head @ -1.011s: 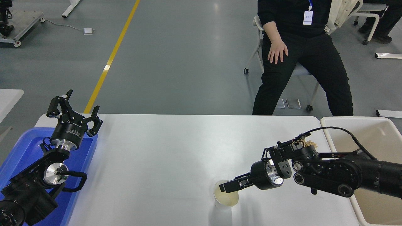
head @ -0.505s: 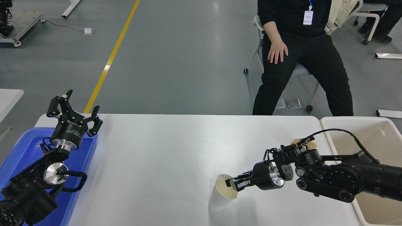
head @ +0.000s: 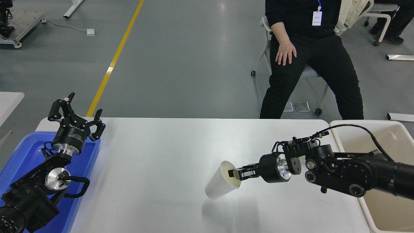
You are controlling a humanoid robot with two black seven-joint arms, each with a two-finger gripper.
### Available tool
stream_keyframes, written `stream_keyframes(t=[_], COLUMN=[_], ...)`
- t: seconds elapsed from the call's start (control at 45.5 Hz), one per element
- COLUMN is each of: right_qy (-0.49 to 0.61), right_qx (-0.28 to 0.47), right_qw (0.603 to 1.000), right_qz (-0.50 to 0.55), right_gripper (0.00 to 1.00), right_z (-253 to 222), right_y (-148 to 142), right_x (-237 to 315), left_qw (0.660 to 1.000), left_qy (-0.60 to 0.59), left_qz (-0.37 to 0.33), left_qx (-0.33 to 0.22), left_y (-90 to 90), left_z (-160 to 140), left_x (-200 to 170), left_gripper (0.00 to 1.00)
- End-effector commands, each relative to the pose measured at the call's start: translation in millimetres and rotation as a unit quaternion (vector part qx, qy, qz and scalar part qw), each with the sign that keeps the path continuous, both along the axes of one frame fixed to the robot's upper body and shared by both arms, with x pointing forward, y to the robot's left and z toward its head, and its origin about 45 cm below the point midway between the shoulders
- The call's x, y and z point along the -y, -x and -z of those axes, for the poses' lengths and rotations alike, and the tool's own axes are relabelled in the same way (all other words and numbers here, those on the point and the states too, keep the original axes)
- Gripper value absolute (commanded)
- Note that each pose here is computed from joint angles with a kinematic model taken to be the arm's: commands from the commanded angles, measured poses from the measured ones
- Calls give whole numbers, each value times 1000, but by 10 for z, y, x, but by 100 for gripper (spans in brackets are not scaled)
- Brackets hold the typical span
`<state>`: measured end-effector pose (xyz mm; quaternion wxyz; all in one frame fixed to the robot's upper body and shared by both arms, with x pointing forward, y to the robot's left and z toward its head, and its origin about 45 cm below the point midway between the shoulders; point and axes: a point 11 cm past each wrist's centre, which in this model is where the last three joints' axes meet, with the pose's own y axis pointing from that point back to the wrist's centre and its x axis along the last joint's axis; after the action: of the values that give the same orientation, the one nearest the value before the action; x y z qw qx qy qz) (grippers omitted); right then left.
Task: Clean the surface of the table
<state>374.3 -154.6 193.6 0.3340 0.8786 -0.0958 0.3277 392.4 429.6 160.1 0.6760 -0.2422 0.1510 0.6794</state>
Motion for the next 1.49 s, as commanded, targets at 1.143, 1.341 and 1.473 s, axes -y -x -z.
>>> stream_keyframes(t=[1.143, 1.341, 1.473], right_qy=[-167, -43, 16], right_qx=[159, 175, 174], right_qw=[716, 676, 638], right_qz=[659, 714, 750], right_gripper=[0, 0, 0], right_z=[-1795, -1372, -1134], right_y=[-685, -380, -166], right_x=[4348, 4678, 4854], left_qw=[1000, 1000, 1000], left_qy=[0, 0, 1], left_qz=[0, 0, 0], left_qx=[0, 0, 0], left_y=[0, 0, -1], left_z=[0, 0, 4], left_x=[-1, -1, 6], left_gripper=[100, 100, 100])
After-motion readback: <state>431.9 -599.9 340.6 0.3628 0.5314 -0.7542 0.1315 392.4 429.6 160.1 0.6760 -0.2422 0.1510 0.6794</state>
